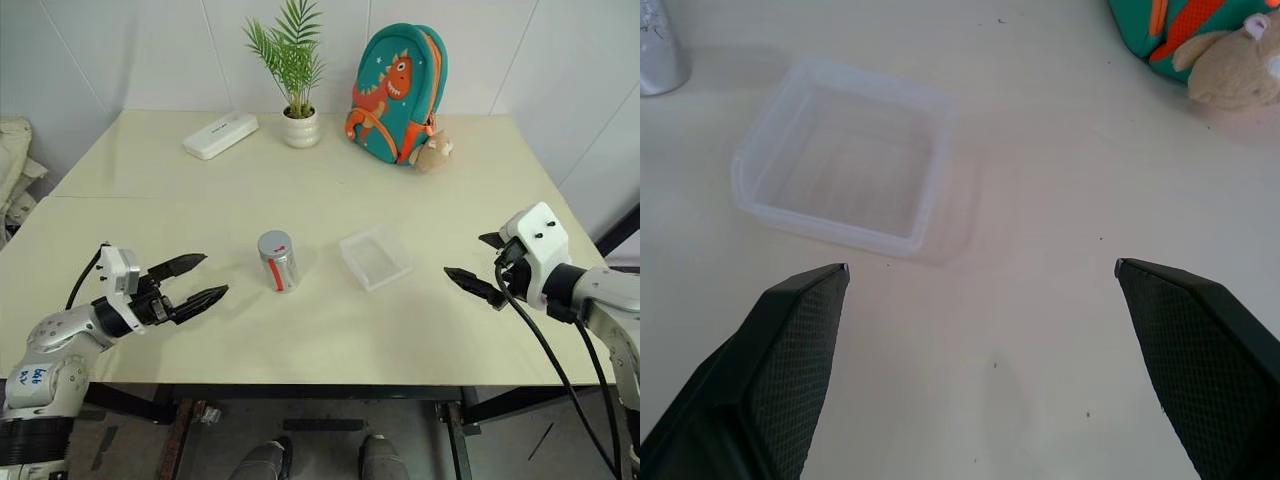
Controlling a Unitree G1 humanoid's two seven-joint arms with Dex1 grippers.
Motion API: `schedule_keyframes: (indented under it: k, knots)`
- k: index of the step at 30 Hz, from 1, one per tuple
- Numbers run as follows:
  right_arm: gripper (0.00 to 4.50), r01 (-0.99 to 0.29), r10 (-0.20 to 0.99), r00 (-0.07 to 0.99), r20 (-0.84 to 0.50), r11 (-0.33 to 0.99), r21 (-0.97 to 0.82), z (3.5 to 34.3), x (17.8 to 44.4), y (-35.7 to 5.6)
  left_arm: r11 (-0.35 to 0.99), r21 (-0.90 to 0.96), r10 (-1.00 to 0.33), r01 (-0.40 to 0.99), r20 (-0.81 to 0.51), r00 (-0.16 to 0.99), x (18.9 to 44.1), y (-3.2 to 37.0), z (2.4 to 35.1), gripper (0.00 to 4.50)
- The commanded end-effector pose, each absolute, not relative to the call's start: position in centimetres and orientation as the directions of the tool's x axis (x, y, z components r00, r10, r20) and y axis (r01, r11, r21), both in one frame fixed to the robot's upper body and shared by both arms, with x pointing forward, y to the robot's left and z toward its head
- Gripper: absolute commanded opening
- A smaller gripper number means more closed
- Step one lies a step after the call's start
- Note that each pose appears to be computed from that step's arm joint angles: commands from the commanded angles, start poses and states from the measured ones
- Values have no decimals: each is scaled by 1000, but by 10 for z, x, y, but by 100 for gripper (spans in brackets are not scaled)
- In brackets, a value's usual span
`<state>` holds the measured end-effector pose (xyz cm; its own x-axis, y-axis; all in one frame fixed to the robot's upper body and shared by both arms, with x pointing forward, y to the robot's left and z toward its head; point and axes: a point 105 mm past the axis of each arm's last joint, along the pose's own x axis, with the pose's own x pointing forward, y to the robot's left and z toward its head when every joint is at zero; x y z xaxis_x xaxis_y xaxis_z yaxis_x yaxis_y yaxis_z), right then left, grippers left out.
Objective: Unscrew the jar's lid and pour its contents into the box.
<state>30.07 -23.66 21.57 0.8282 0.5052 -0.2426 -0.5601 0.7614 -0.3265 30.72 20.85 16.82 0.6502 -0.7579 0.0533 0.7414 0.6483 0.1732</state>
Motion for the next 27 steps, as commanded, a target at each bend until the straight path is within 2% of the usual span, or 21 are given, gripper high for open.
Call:
schedule_keyframes:
  k: [1, 9, 15, 22, 27]
  knots:
    - [450, -535, 502, 844, -187, 768, -353, 231, 296, -238, 666, 223, -741, 712, 85, 666, 311, 211, 178, 445]
    - [450, -550, 524, 833, -177, 756, -354, 233, 300, -231, 681, 204, -731, 704, 115, 673, 304, 199, 176, 445]
    - [450, -593, 567, 802, -187, 718, -365, 238, 310, -222, 746, 182, -665, 640, 170, 727, 299, 190, 179, 445]
    - [450, -733, 686, 678, -263, 607, -306, 234, 298, -205, 751, 146, -660, 644, 135, 739, 282, 164, 166, 445]
    - [450, -808, 751, 589, -298, 544, -225, 230, 289, -201, 808, 165, -586, 566, 123, 801, 297, 152, 159, 445]
